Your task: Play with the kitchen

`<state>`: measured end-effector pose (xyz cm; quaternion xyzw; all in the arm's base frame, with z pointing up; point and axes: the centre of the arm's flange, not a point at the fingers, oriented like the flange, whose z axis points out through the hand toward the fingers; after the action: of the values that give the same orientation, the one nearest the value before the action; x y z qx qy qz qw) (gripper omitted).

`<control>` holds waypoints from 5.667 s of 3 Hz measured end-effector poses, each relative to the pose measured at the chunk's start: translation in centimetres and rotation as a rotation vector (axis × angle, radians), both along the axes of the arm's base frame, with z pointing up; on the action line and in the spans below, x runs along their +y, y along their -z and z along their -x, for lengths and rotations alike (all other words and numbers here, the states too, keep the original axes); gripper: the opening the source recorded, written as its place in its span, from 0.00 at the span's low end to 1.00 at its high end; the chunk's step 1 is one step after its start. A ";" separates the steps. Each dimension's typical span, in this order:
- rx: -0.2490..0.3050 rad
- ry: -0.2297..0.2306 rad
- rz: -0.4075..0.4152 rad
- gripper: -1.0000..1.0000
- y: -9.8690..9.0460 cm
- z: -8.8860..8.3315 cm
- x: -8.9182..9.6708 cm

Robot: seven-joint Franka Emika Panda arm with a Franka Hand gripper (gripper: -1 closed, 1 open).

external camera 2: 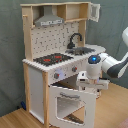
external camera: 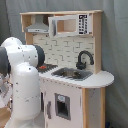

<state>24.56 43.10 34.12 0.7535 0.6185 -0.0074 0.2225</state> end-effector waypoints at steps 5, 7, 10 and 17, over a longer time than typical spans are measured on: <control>-0.270 -0.032 0.377 1.00 -6.8 2.0 0.2; -0.453 -0.110 0.499 1.00 -8.7 3.4 0.6; -0.740 -0.288 0.583 1.00 -10.6 3.3 2.2; -1.044 -0.748 0.811 1.00 -2.0 -1.7 -2.1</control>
<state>26.26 40.97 36.14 0.2583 0.5960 0.1992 0.7337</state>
